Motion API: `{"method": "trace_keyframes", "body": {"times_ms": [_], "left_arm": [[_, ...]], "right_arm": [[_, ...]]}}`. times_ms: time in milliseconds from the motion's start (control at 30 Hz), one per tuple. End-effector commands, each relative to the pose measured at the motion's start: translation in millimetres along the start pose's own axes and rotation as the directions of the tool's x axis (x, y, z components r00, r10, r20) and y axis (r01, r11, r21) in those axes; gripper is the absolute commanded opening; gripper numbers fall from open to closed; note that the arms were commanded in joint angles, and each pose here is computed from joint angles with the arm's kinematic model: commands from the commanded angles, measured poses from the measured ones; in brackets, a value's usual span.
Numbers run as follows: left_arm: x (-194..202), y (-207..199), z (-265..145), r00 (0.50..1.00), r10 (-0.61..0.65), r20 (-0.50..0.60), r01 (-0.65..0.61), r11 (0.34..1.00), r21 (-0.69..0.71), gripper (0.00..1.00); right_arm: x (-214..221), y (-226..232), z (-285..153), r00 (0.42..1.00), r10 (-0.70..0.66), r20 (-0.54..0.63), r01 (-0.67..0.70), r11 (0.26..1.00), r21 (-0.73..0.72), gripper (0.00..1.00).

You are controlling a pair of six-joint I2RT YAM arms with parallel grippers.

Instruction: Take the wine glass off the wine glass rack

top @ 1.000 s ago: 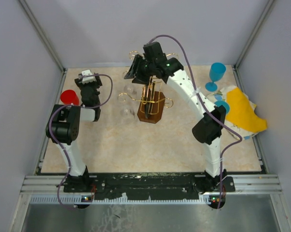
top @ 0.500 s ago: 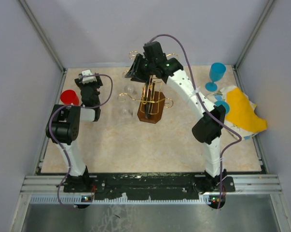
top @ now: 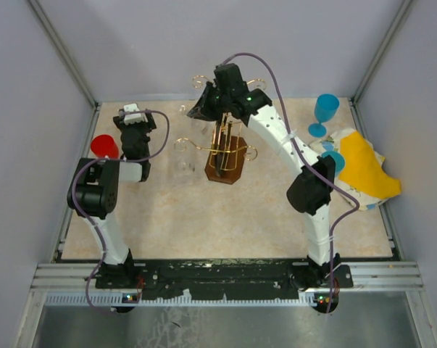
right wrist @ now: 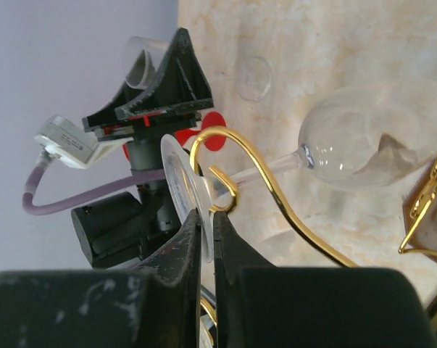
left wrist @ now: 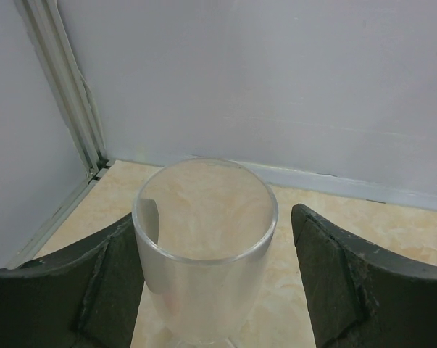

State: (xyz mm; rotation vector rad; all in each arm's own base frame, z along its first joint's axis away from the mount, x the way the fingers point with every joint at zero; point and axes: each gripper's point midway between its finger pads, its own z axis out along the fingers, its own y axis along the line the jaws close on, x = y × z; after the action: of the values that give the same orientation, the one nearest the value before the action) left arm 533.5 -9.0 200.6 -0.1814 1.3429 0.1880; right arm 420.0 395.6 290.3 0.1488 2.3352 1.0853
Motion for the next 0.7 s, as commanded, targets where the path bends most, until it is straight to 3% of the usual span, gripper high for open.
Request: {"method": "trace_keyframes", "body": {"times_ms": [0, 233, 500, 667], "left_arm": [[-27, -7, 4, 0.998, -0.05, 0.046, 0.049, 0.998, 0.032, 0.82], [-31, -10, 5, 0.998, -0.049, 0.044, 0.047, 0.998, 0.047, 0.82], [-35, -10, 5, 0.997, -0.06, 0.041, 0.058, 0.997, 0.047, 0.82], [-38, -14, 6, 0.997, -0.061, 0.037, 0.058, 0.996, 0.068, 0.85]], "right_arm": [[-16, 24, -6, 0.997, -0.031, 0.07, 0.038, 0.995, -0.096, 0.03], [-20, 25, -16, 0.997, -0.018, 0.073, 0.027, 0.992, -0.124, 0.04], [-31, 29, -24, 0.995, 0.031, 0.094, -0.012, 0.982, -0.189, 0.0], [-29, 38, -14, 0.998, 0.057, 0.04, -0.044, 0.963, -0.267, 0.0]]}}
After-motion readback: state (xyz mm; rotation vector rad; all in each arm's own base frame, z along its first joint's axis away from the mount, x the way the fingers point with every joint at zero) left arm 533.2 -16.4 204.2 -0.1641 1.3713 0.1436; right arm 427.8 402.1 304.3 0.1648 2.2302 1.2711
